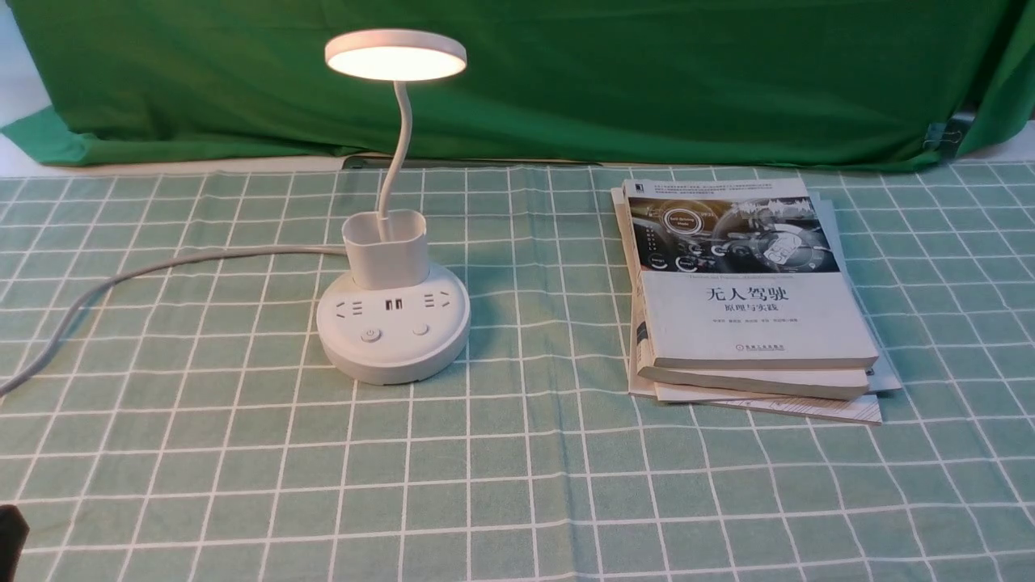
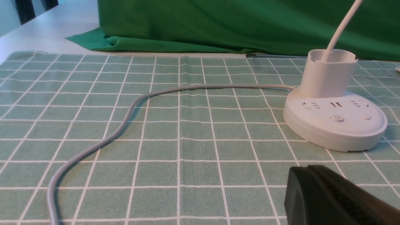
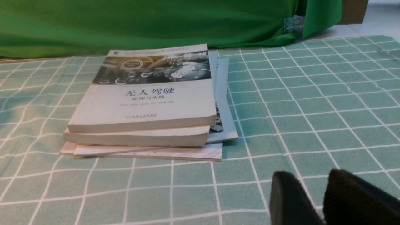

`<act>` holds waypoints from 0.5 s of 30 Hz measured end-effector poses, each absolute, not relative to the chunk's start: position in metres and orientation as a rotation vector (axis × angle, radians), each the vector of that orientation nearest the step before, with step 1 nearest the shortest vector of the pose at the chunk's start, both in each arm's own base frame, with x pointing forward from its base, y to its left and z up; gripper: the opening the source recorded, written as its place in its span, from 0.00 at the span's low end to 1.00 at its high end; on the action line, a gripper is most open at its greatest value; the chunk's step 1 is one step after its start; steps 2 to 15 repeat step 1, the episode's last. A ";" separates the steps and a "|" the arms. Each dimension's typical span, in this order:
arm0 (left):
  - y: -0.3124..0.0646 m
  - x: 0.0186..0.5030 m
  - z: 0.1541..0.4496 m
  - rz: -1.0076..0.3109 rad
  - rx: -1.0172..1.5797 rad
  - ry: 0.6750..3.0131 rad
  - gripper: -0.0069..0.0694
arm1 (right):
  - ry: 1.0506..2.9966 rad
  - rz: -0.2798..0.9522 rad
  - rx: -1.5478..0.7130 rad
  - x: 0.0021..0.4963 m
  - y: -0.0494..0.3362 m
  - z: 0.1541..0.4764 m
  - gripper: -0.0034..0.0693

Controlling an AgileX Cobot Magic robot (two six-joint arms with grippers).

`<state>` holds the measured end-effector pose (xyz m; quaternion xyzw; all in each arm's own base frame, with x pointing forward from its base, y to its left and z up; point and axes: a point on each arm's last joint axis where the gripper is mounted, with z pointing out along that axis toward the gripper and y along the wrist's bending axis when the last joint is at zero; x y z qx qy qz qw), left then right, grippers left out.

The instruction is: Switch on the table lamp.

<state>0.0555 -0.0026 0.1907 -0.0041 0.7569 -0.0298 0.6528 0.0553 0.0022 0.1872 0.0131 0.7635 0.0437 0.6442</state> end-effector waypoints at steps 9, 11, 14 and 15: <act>-0.003 0.055 0.191 -0.068 -0.009 1.718 0.09 | 1.739 0.100 0.030 0.055 0.002 0.187 0.38; -0.003 0.055 0.191 -0.068 -0.009 1.718 0.09 | 1.739 0.100 0.030 0.055 0.002 0.187 0.38; -0.003 0.055 0.191 -0.068 -0.009 1.718 0.09 | 1.739 0.100 0.030 0.055 0.002 0.187 0.38; -0.003 0.055 0.191 -0.068 -0.009 1.718 0.09 | 1.739 0.100 0.030 0.055 0.002 0.187 0.38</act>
